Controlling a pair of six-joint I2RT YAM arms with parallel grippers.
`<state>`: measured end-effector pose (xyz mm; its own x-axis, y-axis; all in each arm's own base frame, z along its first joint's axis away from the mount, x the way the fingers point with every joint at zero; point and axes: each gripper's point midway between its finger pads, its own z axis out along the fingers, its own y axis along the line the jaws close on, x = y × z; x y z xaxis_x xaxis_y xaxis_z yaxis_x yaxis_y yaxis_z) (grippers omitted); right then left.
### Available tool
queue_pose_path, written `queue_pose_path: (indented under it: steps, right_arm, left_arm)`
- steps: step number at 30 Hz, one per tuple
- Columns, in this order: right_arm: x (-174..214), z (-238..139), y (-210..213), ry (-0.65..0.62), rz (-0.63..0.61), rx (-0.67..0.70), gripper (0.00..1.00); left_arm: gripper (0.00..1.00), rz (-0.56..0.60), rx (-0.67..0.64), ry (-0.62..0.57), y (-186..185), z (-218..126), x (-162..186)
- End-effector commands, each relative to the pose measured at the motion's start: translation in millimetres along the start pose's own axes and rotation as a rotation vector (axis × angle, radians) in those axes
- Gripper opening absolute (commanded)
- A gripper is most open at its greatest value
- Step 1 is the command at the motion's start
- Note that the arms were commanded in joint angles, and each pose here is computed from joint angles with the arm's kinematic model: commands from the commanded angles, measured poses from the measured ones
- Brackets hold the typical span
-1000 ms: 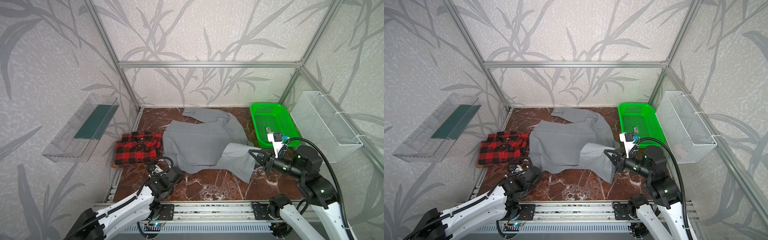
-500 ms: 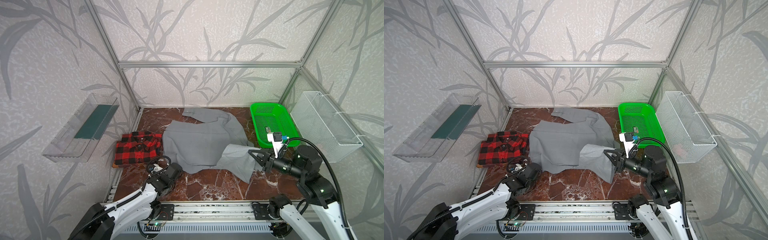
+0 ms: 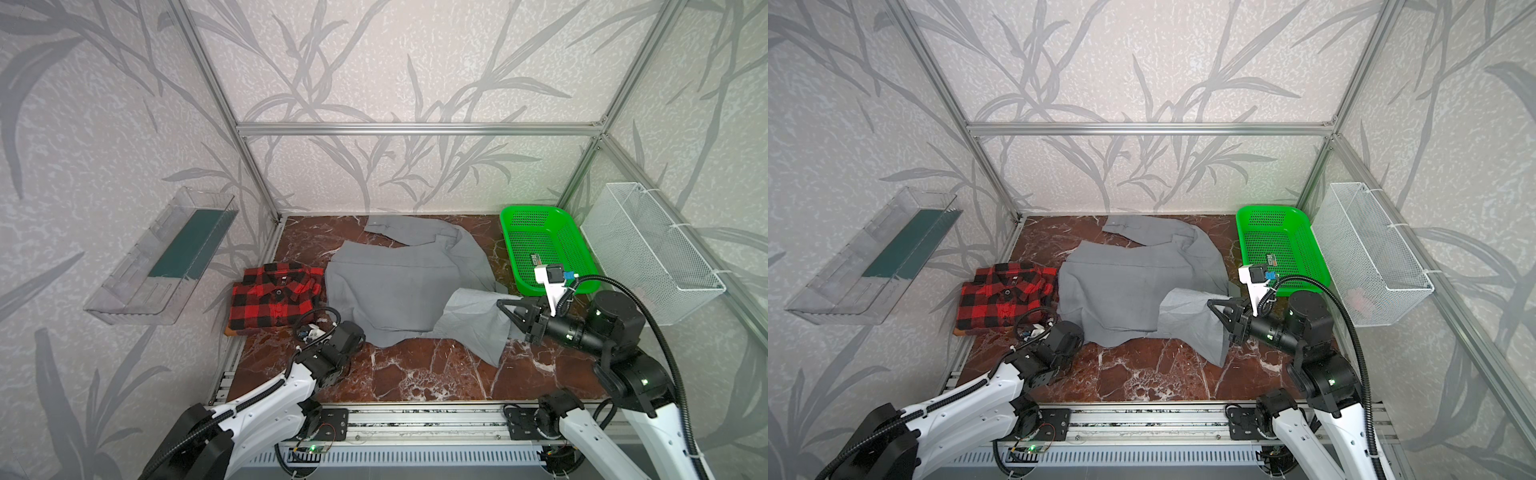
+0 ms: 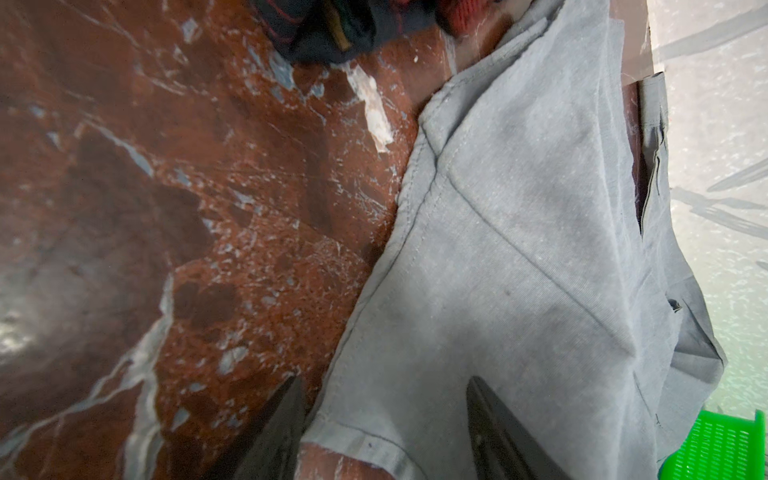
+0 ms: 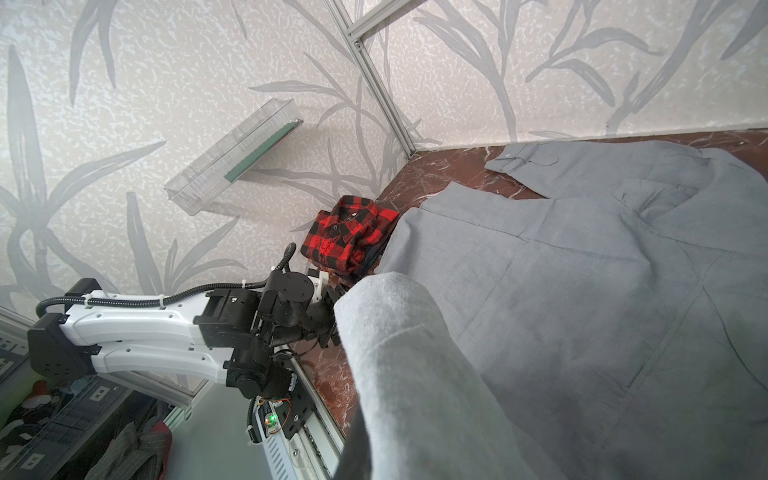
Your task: Fold and stack the long sleeve shirts
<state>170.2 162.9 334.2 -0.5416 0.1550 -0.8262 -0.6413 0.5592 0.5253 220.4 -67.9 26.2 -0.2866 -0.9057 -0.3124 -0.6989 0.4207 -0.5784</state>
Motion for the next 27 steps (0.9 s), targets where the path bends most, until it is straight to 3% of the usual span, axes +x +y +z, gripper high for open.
queue_pose_path:
  steps: [1, 10, 16, 18, 27]
  right_arm:
    - [-7.1, -3.2, 11.9, -0.013, -0.01, -0.037, 0.0]
    - [-9.5, -6.1, 16.0, -0.008, -0.022, -0.038, 0.0]
    - [-9.9, -6.9, 17.7, -0.007, -0.022, -0.043, 0.0]
    - [-10.3, -7.4, 18.2, -0.004, -0.025, -0.041, 0.0]
    - [-7.6, -8.2, 20.3, 0.013, -0.028, -0.049, 0.0]
  left_arm:
    - [0.65, 0.069, -0.236, 0.127, 65.3, 2.9, 22.6]
    - [0.56, 0.117, -0.308, 0.133, 80.0, 5.2, 24.3]
    - [0.37, 0.201, -0.358, 0.179, 88.7, 5.6, 30.0]
    - [0.25, 0.237, -0.383, 0.196, 92.2, 4.5, 31.1]
    - [0.06, 0.331, -0.452, 0.246, 101.2, 1.7, 30.7]
